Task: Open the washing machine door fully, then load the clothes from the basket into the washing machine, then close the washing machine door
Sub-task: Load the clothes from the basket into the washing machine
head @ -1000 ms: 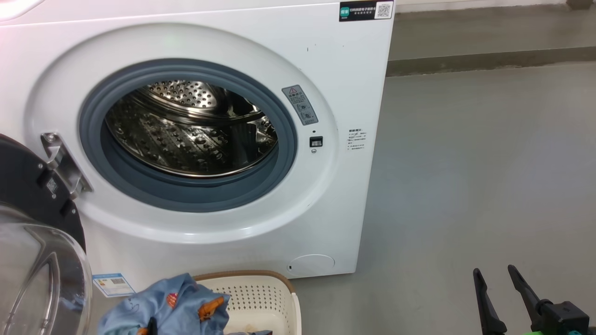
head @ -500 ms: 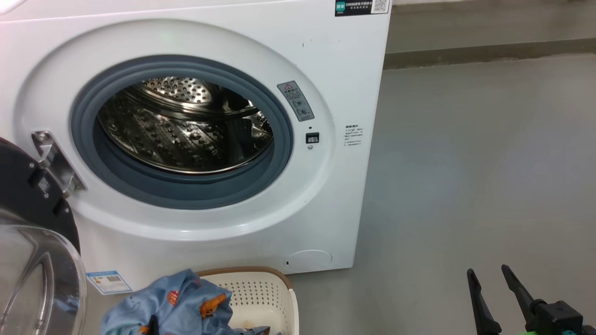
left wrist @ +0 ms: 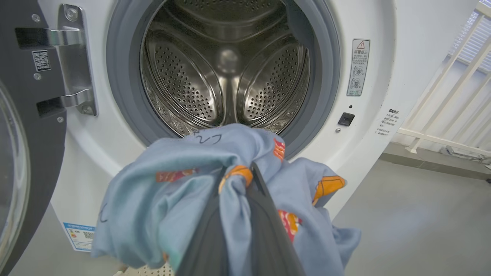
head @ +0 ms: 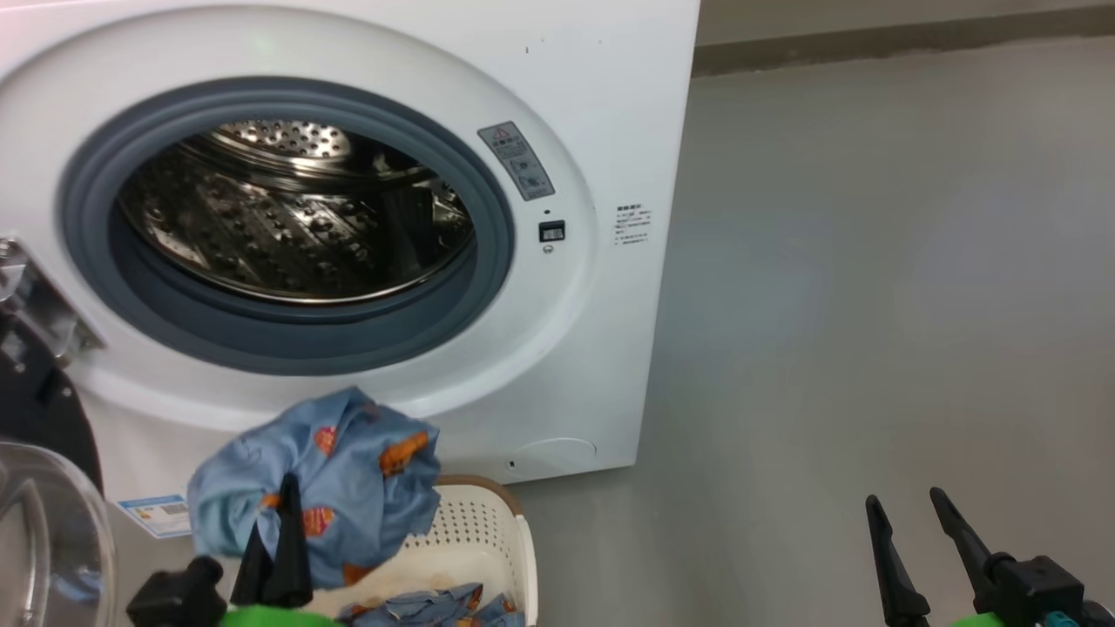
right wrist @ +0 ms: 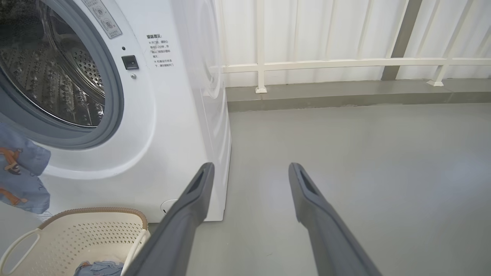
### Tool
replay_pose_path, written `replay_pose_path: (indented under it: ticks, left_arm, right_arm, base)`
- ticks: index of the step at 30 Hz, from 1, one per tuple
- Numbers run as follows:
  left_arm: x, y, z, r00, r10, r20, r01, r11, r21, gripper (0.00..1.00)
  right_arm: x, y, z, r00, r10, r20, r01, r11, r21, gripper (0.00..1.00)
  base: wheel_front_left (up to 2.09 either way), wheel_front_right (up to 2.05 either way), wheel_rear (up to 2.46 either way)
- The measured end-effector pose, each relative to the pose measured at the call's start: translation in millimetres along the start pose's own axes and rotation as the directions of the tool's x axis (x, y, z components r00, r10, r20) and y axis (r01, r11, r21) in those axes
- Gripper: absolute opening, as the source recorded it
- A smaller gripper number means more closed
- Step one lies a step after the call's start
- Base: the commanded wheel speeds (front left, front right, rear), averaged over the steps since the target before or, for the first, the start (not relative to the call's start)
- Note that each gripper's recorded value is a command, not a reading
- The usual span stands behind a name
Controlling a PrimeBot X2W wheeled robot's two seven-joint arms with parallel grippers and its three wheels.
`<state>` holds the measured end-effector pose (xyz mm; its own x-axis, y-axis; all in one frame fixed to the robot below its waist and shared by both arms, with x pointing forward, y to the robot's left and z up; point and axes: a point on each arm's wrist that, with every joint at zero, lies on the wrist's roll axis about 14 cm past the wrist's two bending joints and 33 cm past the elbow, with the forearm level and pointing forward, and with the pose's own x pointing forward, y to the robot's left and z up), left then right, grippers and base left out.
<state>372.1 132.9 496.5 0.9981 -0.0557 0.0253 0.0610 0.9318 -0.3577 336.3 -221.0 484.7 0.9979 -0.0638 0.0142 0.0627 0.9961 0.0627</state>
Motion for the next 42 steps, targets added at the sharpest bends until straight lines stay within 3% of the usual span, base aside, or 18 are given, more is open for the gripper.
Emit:
replay_pose_path:
  ticks: [12, 25, 42]
  left_arm:
    - [86.5, -23.1, 26.3, 0.994, -0.055, 0.090, 0.052, 0.998, 0.031, 0.00]
    - [162.6, -22.9, 15.5, 0.996, -0.064, 0.067, 0.055, 0.990, 0.133, 0.00]
    - [258.5, -13.3, -19.9, 0.997, -0.072, 0.032, 0.063, 0.973, 0.222, 0.00]
  right_arm:
    - [8.7, -21.2, 1.1, 0.997, -0.083, 0.002, 0.082, 0.996, 0.028, 1.00]
    - [-7.5, -56.7, -5.2, 0.978, -0.206, -0.028, 0.207, 0.978, 0.035, 1.00]
    - [13.0, -60.5, -34.6, 0.967, -0.219, -0.128, 0.221, 0.975, -0.003, 1.00]
  base:
    - [0.00, 0.00, 0.00]
    - [0.00, 0.00, 0.00]
    - [0.00, 0.00, 0.00]
